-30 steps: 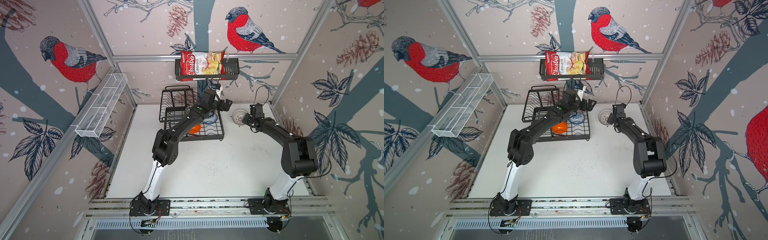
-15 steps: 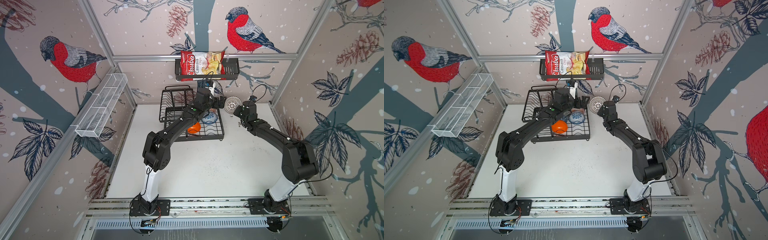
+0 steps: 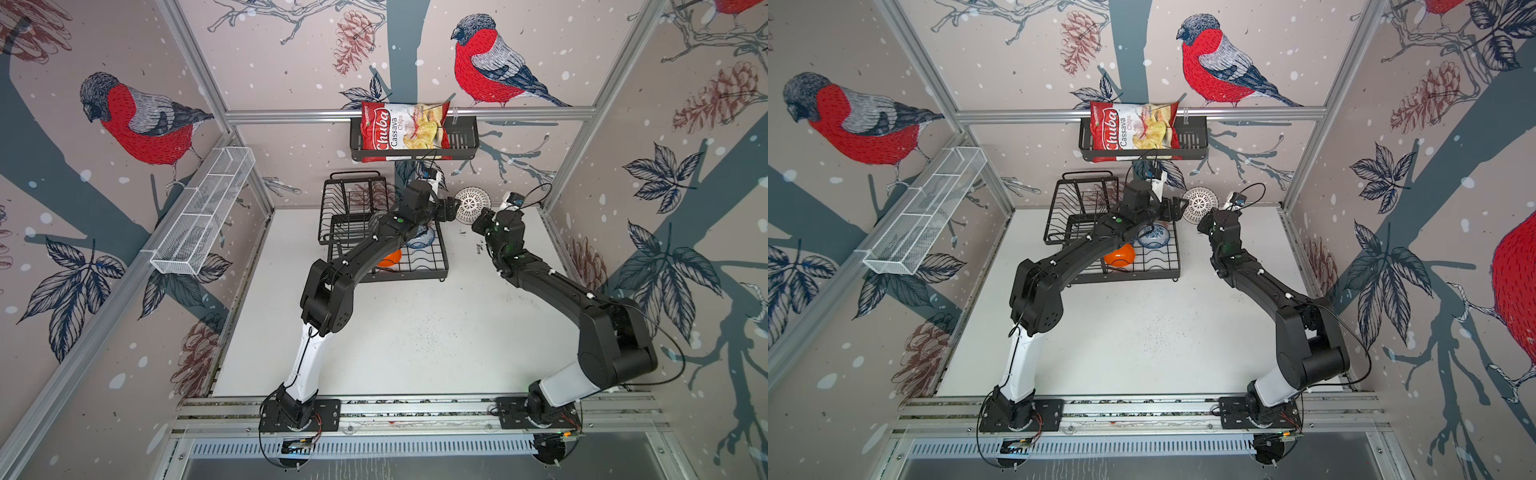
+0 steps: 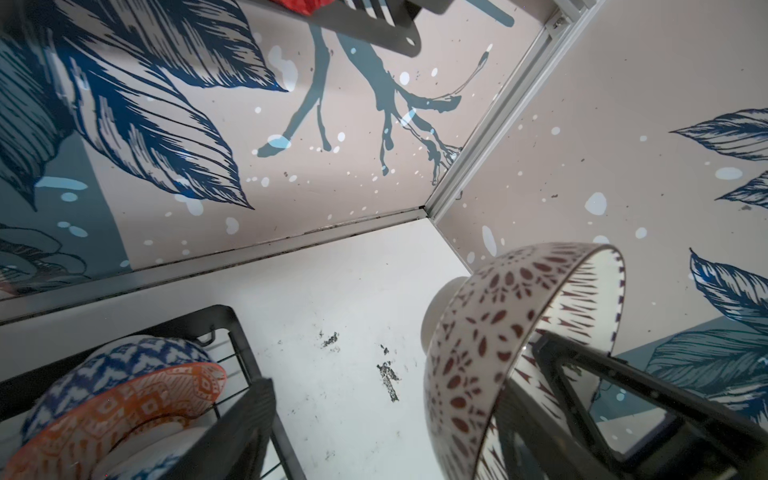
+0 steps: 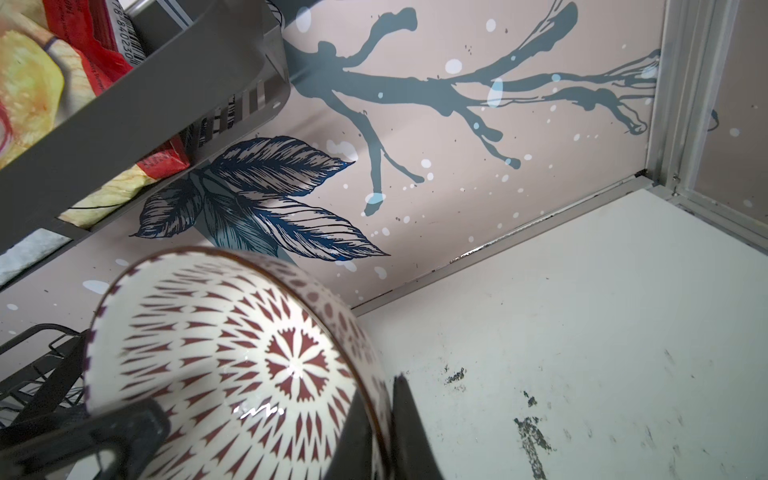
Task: Load the bowls into the dish rack
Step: 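Lift the red-patterned bowl toward the left gripper with the right gripper, then carry the red-patterned bowl over the rack with the right gripper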
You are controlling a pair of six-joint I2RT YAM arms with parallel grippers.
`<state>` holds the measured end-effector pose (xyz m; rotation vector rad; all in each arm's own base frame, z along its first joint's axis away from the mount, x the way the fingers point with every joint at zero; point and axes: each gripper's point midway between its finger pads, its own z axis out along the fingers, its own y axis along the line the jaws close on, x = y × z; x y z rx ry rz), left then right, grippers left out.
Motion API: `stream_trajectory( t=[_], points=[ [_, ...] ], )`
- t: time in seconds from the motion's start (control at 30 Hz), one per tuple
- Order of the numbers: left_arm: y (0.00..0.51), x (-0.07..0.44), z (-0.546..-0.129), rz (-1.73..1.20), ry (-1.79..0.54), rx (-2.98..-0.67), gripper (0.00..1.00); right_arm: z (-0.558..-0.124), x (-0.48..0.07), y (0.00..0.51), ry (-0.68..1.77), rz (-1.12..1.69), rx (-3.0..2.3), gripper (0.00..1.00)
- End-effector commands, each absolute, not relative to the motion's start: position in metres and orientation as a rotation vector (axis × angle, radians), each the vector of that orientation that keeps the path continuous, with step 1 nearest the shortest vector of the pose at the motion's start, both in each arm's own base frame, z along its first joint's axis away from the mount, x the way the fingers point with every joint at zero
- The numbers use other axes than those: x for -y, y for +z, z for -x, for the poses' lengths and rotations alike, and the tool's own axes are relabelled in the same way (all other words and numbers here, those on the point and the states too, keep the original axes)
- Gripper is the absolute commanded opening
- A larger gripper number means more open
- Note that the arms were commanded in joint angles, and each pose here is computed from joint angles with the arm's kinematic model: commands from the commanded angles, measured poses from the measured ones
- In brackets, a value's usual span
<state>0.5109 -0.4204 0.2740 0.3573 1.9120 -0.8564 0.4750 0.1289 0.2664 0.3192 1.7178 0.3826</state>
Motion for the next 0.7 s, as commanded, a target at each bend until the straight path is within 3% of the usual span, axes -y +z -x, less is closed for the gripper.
stream_trajectory(
  t=[0.0,0.13,0.33,0.4,0.67],
  points=[
    [0.276,0.424,-0.511,-0.358,-0.87,-1.905,0.73,-0.47,-0.137,0.302,0.421,-0.28,-1.583,0.0],
    [0.271,0.427,-0.512,-0.368,-0.876,-1.91,0.56,-0.458,-0.145,0.312,0.445,-0.267,-1.512,0.0],
    [0.272,0.429,-0.512,-0.377,-0.886,-1.904,0.16,-0.464,-0.152,0.307,0.415,-0.275,-1.525,0.03],
    [0.272,0.43,-0.511,-0.381,-0.889,-1.901,0.13,-0.467,-0.153,0.304,0.413,-0.283,-1.536,0.06],
    [0.294,0.4,-0.509,-0.306,-0.815,-1.793,0.0,-0.475,-0.168,0.306,0.482,-0.28,-1.64,0.5]
  ],
)
